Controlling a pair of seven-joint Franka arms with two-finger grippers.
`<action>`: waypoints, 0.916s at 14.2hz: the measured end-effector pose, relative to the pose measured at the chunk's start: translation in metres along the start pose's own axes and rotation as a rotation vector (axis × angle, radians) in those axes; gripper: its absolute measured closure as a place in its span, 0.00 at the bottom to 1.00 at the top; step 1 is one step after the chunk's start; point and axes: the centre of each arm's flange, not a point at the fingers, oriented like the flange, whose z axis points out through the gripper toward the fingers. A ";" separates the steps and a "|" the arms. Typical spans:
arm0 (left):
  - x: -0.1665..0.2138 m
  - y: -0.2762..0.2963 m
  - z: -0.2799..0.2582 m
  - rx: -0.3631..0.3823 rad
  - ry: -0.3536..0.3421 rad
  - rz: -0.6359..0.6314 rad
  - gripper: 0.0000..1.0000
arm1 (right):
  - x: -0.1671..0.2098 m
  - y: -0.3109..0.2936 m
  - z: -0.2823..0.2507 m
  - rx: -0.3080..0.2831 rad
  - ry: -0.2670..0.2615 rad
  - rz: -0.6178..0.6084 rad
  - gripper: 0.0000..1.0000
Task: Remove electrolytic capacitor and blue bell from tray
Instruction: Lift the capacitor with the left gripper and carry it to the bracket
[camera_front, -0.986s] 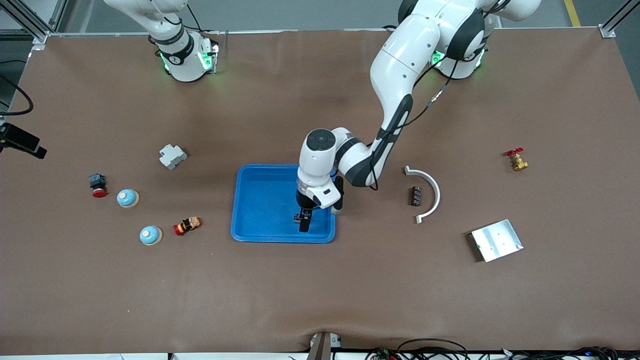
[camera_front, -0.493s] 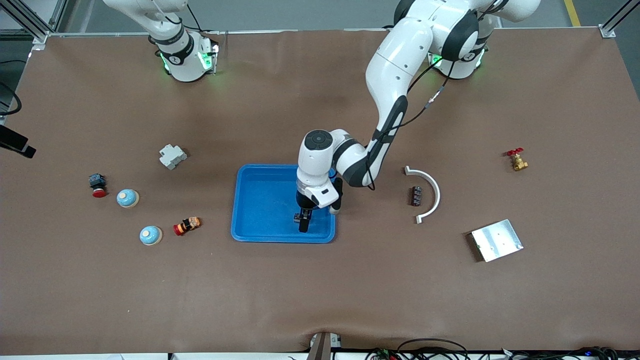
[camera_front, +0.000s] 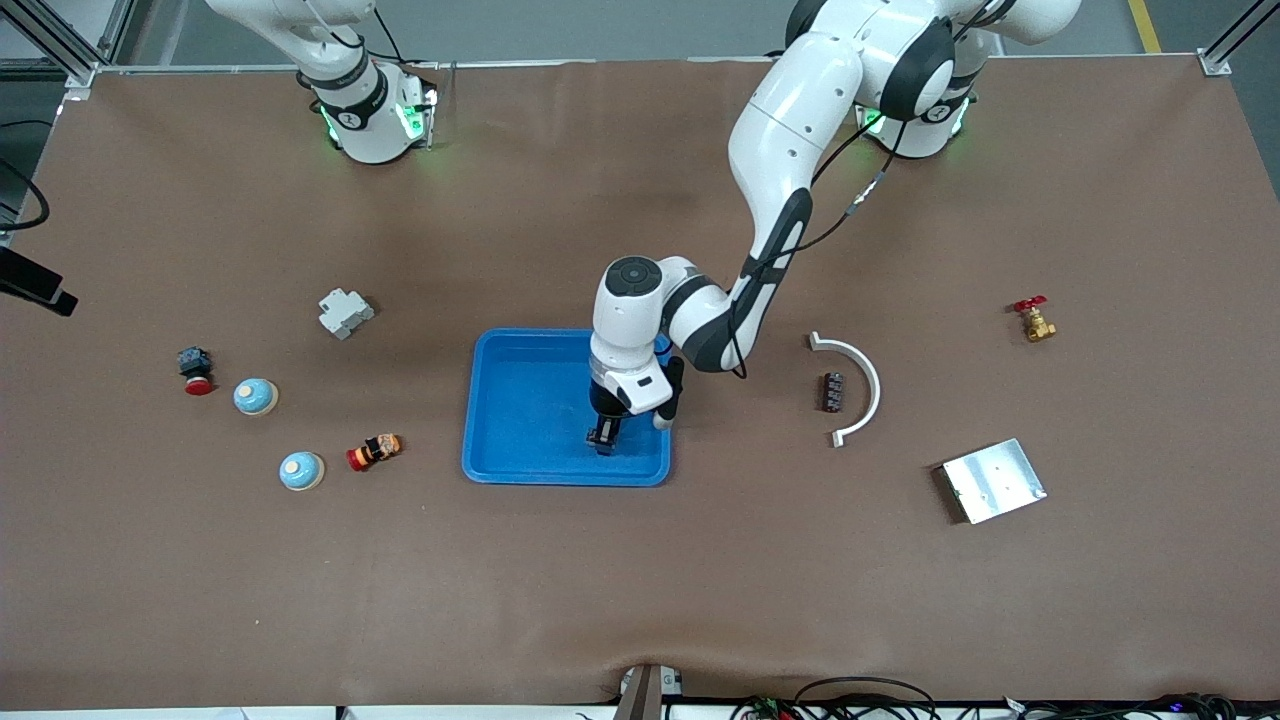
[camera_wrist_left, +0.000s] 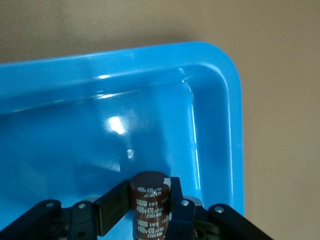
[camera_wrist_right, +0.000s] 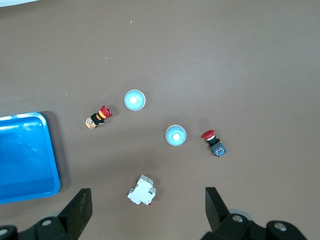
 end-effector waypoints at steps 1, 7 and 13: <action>-0.001 0.001 -0.003 0.004 0.004 0.015 0.63 | 0.000 0.000 0.000 0.000 -0.001 0.000 0.00; -0.008 0.029 -0.050 0.028 0.027 0.226 0.64 | 0.000 0.001 0.000 0.000 0.000 0.001 0.00; 0.040 0.042 -0.054 0.213 0.008 0.609 0.64 | 0.000 0.001 0.000 0.000 0.000 0.001 0.00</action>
